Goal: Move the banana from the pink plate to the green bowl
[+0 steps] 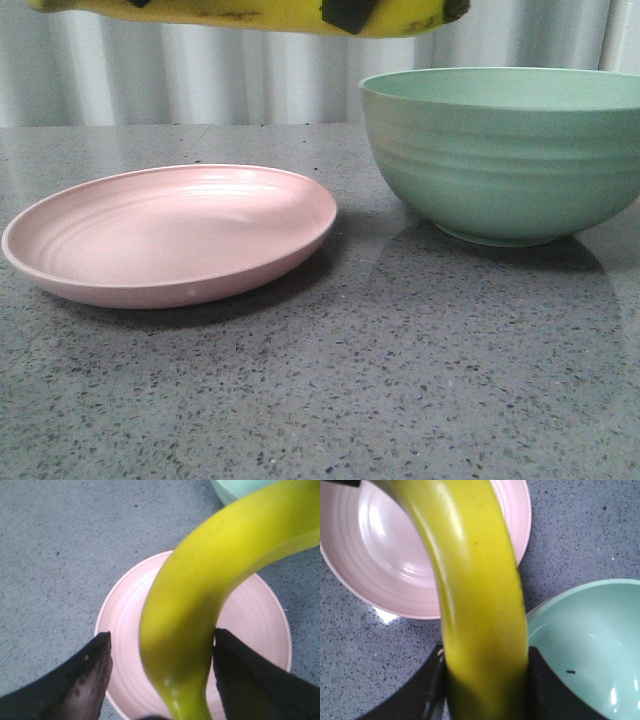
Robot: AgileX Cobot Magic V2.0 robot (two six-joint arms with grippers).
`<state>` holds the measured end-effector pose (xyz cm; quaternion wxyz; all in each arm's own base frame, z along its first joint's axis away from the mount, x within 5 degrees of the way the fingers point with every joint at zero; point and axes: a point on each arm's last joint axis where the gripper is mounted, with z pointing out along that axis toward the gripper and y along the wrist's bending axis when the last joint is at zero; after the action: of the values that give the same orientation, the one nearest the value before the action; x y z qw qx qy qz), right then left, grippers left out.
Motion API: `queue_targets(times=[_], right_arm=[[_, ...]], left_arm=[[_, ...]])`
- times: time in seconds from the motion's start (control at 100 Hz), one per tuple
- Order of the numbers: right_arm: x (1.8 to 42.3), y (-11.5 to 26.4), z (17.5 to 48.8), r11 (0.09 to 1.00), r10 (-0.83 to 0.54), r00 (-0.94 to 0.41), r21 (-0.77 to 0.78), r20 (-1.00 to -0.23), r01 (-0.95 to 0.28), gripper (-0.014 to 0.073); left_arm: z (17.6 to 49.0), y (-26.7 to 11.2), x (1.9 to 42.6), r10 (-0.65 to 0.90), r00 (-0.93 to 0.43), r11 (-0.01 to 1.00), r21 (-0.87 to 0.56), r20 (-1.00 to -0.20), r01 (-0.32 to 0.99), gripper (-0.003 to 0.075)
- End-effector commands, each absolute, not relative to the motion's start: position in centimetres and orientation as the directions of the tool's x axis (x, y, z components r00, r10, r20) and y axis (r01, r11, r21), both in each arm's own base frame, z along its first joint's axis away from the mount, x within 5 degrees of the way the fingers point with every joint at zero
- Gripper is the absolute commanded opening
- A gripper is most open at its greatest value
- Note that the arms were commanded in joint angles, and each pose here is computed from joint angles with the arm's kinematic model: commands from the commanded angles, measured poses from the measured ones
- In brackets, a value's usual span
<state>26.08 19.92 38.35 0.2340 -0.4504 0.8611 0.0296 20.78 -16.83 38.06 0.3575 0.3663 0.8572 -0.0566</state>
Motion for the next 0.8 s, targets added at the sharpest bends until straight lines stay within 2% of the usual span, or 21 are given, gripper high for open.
queue_targets(times=[0.0,0.14,0.29,0.57,0.79], right_arm=[[25.4,18.5,40.7,0.624,-0.733,-0.481,-0.195,-0.481,-0.757,-0.008],[25.9,17.3,40.9,0.674,-0.695,-0.531,-0.18,-0.485,-0.717,-0.008],[25.8,15.2,41.7,0.746,-0.628,-0.603,-0.159,-0.492,-0.647,-0.008],[26.1,11.2,43.1,0.856,-0.485,-0.687,-0.134,-0.541,-0.499,-0.008],[26.4,9.0,41.1,0.89,-0.441,-0.759,-0.126,-0.478,-0.438,-0.008]], left_arm=[[41.0,-15.3,20.1,0.536,-0.412,0.766,0.219,-0.737,0.604,0.0403],[43.0,-13.2,18.8,0.477,-0.382,0.82,0.245,-0.791,0.517,0.0403],[44.7,-11.5,17.0,0.412,-0.345,0.846,0.213,-0.843,0.49,0.0402],[45.6,-10.7,16.0,0.381,-0.316,0.851,0.197,-0.869,0.486,0.0402],[45.6,-10.9,16.0,0.37,-0.309,0.85,0.184,-0.876,0.494,0.0402]])
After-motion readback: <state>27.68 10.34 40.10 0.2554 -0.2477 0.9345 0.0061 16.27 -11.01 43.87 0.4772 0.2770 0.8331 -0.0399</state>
